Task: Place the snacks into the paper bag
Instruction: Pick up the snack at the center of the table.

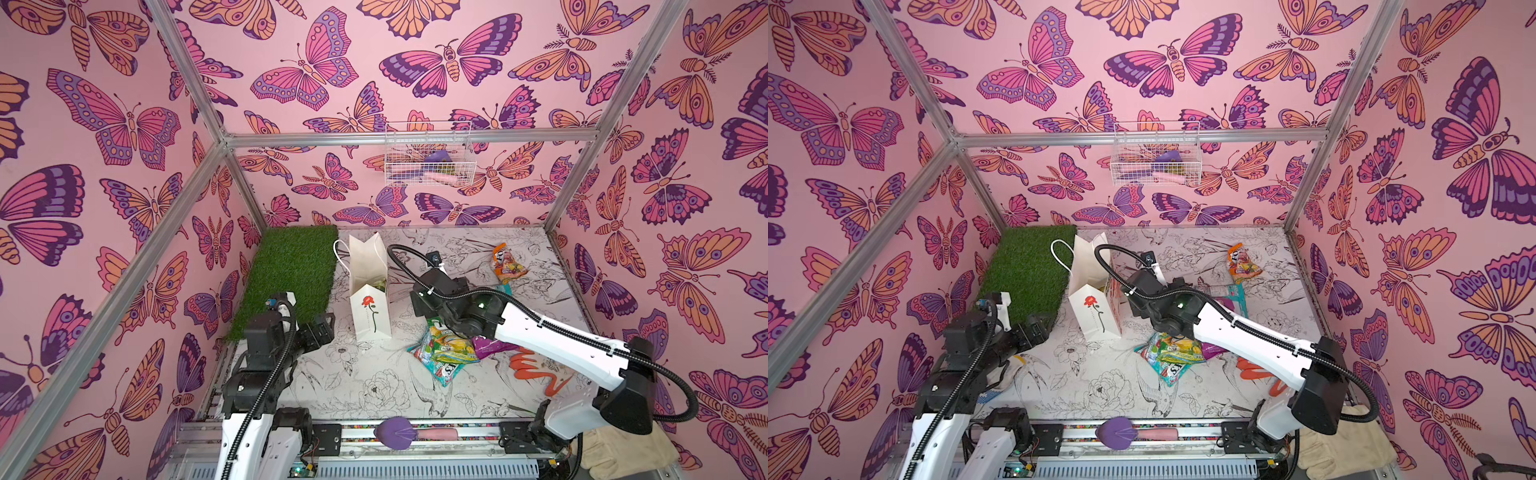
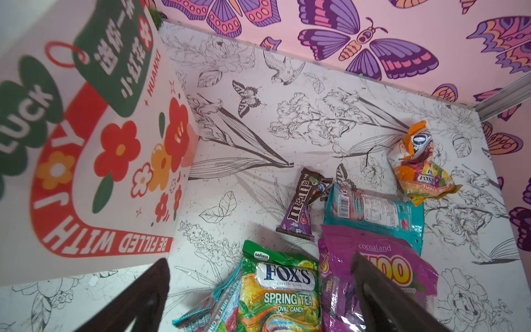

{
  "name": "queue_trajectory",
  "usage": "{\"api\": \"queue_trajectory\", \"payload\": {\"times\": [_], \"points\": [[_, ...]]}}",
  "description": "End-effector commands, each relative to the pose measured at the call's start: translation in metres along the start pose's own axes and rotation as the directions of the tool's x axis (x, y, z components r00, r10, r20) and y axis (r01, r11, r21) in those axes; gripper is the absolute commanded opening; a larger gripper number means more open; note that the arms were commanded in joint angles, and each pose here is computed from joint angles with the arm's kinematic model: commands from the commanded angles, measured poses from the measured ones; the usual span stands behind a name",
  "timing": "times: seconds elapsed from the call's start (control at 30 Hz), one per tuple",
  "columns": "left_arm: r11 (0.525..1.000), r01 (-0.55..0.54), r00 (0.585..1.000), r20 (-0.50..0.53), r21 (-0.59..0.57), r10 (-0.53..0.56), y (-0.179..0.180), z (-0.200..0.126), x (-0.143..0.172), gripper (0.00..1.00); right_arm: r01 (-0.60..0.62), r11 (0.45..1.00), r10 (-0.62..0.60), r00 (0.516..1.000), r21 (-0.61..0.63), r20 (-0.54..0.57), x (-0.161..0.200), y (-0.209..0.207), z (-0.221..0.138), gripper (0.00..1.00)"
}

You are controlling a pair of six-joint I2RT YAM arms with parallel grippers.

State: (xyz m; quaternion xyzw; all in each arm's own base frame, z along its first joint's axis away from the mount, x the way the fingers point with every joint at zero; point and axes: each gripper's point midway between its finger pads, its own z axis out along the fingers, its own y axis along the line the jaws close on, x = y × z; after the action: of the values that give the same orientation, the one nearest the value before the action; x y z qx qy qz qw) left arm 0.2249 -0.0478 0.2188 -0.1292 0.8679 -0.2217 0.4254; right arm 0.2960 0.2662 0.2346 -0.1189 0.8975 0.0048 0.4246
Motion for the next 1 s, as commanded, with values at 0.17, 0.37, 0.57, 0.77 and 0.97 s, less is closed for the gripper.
{"api": "queue_trajectory", "payload": {"times": [0.17,0.37,0.57,0.77,0.97], "points": [[1.000,0.007,1.000,-0.025,0.011,-0.007,0.000,0.004,0.005,1.00,-0.031,0.999,0.034,0.988,0.021,-0.149,0.042,-0.020,0.011,1.00],[1.000,0.008,1.000,-0.029,0.009,-0.008,0.000,0.005,0.005,1.00,-0.050,0.999,0.053,0.973,0.020,-0.224,0.065,-0.022,0.021,0.99],[1.000,0.008,1.000,-0.029,0.011,-0.008,0.000,0.005,0.006,1.00,-0.036,0.999,0.040,0.959,0.020,-0.282,0.081,-0.020,0.029,0.99],[1.000,0.008,1.000,-0.028,0.012,-0.007,0.000,0.005,0.006,1.00,-0.027,1.000,0.029,0.943,0.009,-0.331,0.096,-0.015,0.035,0.99],[1.000,0.006,1.000,-0.031,0.015,-0.006,-0.001,0.005,0.005,1.00,-0.027,1.000,0.022,0.927,-0.010,-0.375,0.110,-0.009,0.041,0.99]]}}
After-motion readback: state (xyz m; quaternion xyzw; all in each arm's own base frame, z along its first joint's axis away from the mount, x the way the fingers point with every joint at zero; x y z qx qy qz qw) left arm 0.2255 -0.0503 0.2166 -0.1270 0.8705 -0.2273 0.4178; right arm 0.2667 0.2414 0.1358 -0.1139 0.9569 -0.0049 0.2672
